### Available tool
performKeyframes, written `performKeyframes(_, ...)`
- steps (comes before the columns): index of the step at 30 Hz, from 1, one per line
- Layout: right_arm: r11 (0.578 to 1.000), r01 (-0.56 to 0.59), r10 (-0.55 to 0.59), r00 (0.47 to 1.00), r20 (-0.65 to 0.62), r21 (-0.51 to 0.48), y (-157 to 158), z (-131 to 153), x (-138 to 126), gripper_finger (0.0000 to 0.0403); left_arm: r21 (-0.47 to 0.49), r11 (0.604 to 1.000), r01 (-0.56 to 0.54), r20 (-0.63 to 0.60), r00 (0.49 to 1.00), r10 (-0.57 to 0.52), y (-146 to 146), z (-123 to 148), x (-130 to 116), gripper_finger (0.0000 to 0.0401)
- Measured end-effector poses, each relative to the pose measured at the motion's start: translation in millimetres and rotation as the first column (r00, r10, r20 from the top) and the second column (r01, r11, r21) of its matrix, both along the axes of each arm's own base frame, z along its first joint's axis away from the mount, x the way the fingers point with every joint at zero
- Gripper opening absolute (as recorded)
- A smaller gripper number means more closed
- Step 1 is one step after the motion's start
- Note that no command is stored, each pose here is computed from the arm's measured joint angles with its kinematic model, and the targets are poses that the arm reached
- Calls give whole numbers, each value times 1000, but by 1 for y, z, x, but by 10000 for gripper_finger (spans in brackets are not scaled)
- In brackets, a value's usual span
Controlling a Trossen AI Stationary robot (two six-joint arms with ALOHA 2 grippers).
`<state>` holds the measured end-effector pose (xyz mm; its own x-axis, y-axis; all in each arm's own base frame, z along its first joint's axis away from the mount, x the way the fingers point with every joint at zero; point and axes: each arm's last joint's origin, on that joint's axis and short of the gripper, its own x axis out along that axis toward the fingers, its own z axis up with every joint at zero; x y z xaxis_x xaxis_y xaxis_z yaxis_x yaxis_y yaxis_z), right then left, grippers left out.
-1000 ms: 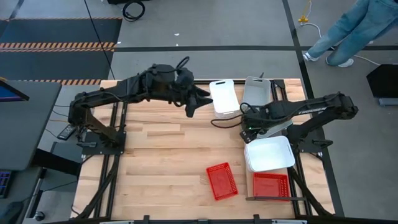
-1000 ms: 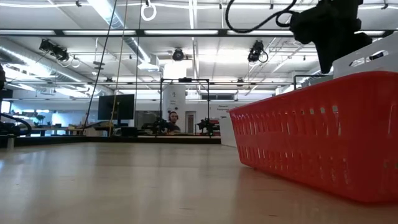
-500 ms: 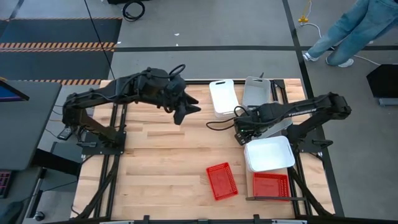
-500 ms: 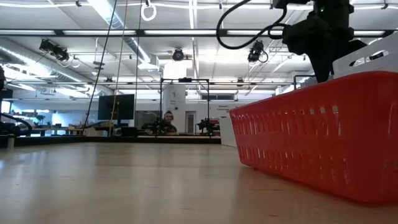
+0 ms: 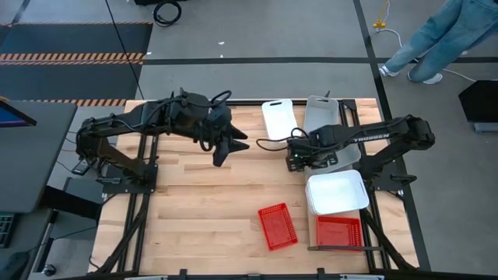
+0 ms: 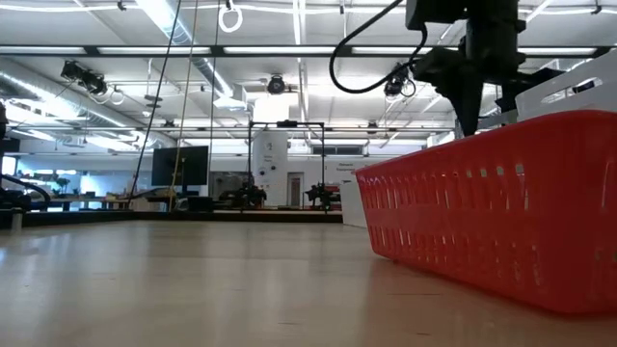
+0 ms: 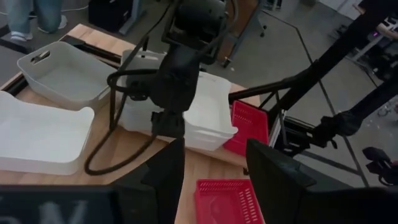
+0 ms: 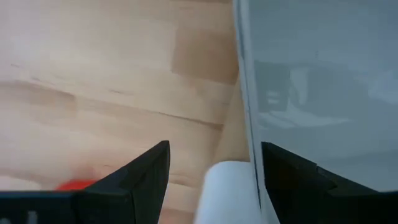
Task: Stack baskets on shelf by color
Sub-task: Adjust the bins
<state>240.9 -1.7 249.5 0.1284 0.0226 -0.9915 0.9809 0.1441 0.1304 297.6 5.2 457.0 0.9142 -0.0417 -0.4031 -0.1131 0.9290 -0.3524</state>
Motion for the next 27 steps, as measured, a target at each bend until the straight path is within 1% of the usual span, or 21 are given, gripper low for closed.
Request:
performKeyframes(4,996,85,-85,996,29,8,-3,0,3,248,0,1000,-1,-9,1000,1,0,-1,0,178)
performKeyframes(11,992,124,-124,992,37,7,-4,1,4,248,-5,1000,5,-16,1000,-5,-1,-2,0,172)
performKeyframes(17,967,254,-254,965,59,1,-5,1,6,248,13,1000,13,-16,1000,-13,-1,-2,0,173)
performKeyframes(22,961,276,-273,958,92,-16,-6,1,8,248,17,1000,16,-15,1000,-16,-1,-2,0,173)
performKeyframes(27,959,283,-281,957,75,-23,-6,1,6,234,28,999,35,-14,999,-35,-1,-2,0,172)
